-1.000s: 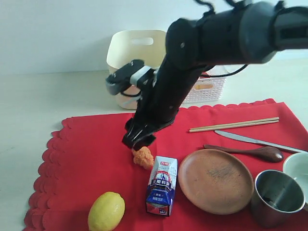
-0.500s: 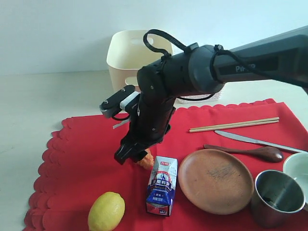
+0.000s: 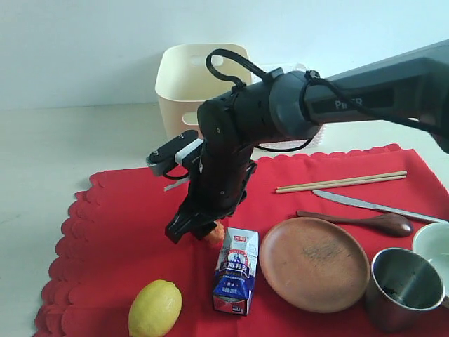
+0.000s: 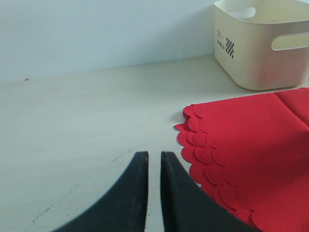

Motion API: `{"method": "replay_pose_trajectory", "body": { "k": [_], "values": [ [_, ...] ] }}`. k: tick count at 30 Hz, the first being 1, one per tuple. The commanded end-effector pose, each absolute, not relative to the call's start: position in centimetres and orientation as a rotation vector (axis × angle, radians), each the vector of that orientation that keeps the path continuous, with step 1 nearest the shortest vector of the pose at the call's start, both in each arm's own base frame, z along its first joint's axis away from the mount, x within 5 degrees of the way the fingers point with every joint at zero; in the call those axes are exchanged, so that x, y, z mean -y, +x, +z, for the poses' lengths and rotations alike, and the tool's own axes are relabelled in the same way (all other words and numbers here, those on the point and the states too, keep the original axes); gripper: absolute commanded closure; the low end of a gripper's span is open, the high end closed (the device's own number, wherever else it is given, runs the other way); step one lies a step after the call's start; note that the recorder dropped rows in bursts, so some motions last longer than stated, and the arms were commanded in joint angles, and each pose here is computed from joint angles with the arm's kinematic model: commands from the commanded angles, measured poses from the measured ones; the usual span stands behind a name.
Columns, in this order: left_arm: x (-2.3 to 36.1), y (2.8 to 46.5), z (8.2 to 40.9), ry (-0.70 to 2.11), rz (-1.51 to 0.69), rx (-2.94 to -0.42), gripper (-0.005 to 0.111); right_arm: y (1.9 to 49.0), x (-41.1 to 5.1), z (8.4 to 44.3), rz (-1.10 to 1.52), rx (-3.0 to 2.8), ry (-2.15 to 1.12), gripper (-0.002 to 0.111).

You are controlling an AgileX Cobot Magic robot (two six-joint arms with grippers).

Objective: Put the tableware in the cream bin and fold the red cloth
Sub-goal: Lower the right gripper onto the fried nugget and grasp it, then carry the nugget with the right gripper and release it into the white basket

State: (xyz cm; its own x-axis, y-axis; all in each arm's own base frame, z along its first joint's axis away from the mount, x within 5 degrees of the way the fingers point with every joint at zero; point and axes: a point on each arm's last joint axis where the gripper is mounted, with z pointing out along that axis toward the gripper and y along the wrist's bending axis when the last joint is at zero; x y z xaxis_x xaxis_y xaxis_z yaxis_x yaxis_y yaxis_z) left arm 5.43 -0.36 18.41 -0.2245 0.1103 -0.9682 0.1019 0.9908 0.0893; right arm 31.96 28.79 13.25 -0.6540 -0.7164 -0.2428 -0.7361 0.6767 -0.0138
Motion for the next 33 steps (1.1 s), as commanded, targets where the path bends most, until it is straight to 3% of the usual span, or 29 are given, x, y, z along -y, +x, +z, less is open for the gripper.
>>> {"method": "replay_pose_trajectory", "body": {
  "k": [1,10,15,24,33],
  "values": [
    [0.4,5.4,18.5,0.166,0.011,-1.787,0.095,31.9,-28.6,17.4,0.133,-2.557,-1.153,0.108],
    [0.4,5.4,18.5,0.166,0.011,-1.787,0.095,34.7,-22.7,26.4,0.154,-2.369,-0.874,0.108],
    [0.4,5.4,18.5,0.166,0.011,-1.787,0.095,37.6,-17.8,28.7,0.162,-2.331,-0.665,0.108],
    [0.4,5.4,18.5,0.166,0.011,-1.787,0.095,44.5,-13.8,27.5,0.283,-2.362,-0.480,0.108],
    [0.4,5.4,18.5,0.166,0.011,-1.787,0.095,51.2,-13.4,22.8,0.284,-2.361,-0.429,0.108]
  ]
}}
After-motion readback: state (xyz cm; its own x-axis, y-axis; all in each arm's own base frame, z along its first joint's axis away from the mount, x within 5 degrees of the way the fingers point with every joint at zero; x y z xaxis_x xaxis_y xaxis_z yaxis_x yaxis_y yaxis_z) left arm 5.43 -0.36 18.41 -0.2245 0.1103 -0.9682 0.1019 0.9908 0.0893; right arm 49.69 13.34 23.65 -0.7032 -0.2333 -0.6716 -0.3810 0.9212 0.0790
